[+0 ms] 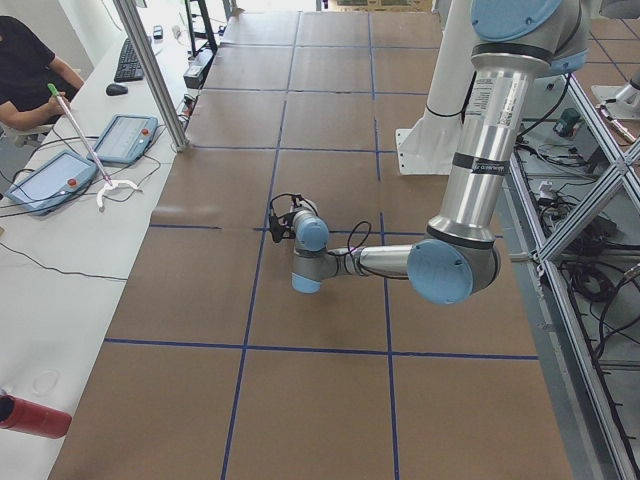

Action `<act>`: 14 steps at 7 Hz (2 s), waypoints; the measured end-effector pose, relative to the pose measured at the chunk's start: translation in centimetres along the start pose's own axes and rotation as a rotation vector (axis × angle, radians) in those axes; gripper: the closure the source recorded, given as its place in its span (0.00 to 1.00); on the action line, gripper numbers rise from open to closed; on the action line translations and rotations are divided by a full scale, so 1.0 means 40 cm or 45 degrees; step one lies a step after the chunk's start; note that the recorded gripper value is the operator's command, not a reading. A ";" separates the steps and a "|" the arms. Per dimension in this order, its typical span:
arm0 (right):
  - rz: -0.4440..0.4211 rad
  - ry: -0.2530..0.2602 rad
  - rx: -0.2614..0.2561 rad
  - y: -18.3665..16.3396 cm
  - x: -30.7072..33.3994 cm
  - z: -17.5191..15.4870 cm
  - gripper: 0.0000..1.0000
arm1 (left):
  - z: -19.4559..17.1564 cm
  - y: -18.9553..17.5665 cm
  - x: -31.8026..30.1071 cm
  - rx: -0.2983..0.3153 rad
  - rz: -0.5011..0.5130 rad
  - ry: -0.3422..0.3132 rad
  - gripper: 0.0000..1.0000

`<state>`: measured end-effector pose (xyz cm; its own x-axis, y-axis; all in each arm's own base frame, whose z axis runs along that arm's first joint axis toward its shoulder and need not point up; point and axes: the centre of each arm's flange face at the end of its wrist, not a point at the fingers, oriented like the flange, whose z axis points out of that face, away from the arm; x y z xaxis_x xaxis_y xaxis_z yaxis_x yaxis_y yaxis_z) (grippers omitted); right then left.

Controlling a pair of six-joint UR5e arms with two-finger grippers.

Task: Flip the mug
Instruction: 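Close the left gripper on the white mug's rim, then lift the white mug with the left gripper and carry it farther from the robot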

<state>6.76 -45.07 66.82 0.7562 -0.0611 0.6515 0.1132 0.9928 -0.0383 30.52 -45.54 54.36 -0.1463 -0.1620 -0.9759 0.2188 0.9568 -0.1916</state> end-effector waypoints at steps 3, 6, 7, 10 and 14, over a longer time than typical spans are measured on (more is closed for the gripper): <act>0.000 0.000 0.000 0.000 0.000 0.000 0.00 | 0.004 0.014 -0.003 -0.028 0.004 0.004 1.00; -0.001 0.000 0.001 0.000 -0.001 -0.001 0.00 | 0.005 0.018 0.003 -0.034 0.007 0.011 1.00; -0.001 0.000 0.001 0.000 -0.001 -0.001 0.00 | 0.004 0.023 0.019 -0.040 -0.011 0.030 1.00; -0.001 0.000 0.001 0.000 -0.001 -0.001 0.00 | -0.004 0.050 0.108 -0.065 -0.108 0.125 1.00; -0.001 0.000 0.001 0.000 -0.001 -0.001 0.00 | 0.055 0.045 0.240 -0.047 -0.202 0.137 1.00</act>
<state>6.76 -45.08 66.77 0.7562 -0.0617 0.6515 0.1132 0.9929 -0.0374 31.63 -45.92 44.41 -0.2785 -0.2867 -0.9166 0.1498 0.9297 -0.3363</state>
